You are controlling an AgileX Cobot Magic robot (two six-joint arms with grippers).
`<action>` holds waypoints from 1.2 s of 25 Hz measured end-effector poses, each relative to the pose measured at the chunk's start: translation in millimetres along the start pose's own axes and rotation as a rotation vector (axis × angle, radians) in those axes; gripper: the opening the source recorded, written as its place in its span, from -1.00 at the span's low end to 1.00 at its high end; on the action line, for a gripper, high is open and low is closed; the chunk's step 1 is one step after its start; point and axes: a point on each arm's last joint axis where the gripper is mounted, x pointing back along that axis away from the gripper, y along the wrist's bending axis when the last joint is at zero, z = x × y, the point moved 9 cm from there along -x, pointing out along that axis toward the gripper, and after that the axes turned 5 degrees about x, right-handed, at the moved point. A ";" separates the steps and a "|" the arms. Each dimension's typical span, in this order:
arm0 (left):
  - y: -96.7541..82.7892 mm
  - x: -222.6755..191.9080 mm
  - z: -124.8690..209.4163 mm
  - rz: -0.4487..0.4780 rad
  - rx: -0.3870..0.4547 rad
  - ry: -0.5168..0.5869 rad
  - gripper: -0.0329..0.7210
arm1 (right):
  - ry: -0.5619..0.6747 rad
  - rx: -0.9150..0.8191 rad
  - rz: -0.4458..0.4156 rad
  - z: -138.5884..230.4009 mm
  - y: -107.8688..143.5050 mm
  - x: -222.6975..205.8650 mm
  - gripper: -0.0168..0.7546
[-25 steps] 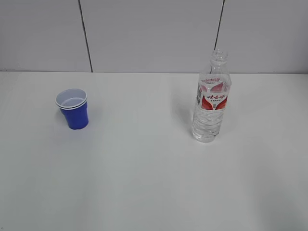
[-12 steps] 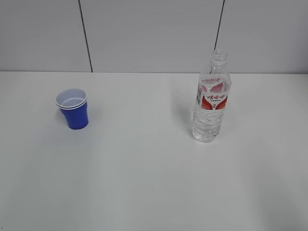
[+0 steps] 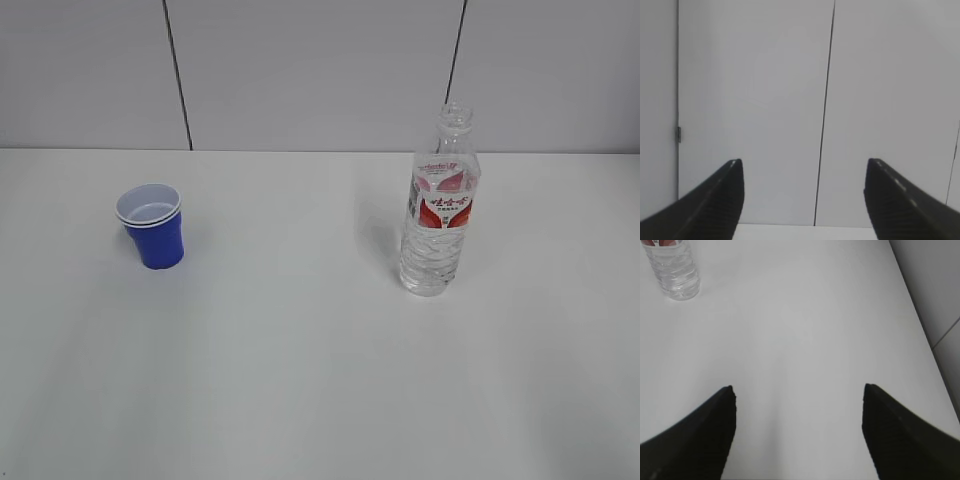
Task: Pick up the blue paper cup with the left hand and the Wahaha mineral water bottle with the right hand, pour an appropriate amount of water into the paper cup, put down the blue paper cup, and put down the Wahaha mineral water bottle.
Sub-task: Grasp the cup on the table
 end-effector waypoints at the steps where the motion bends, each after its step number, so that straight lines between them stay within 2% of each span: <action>1: 0.2 -5.2 -0.9 -0.001 0.001 -0.001 0.60 | 0.000 0.000 0.000 0.0 0.0 0.0 0.57; 5: 0.7 -25.0 -6.9 -0.004 0.000 -0.024 0.60 | 0.000 0.000 0.000 0.0 0.0 0.0 0.57; 10: 0.8 -49.4 -22.0 -0.003 -0.049 -0.108 0.60 | 0.000 0.000 0.000 0.0 0.0 0.0 0.57; 14: 1.1 -65.6 -22.6 -0.002 -0.076 -0.121 0.60 | 0.000 0.000 0.000 0.0 0.0 0.0 0.57; 18: 3.8 -75.2 -10.9 -0.008 -0.079 -0.088 0.60 | 0.000 0.000 0.000 0.0 0.0 0.0 0.57; 24: 11.4 -85.4 23.5 -0.018 -0.079 -0.024 0.60 | 0.000 0.000 0.000 0.0 0.0 0.0 0.57; 30: 15.4 -101.8 41.4 -0.014 -0.041 -0.038 0.60 | 0.000 0.000 0.000 0.0 0.0 0.0 0.57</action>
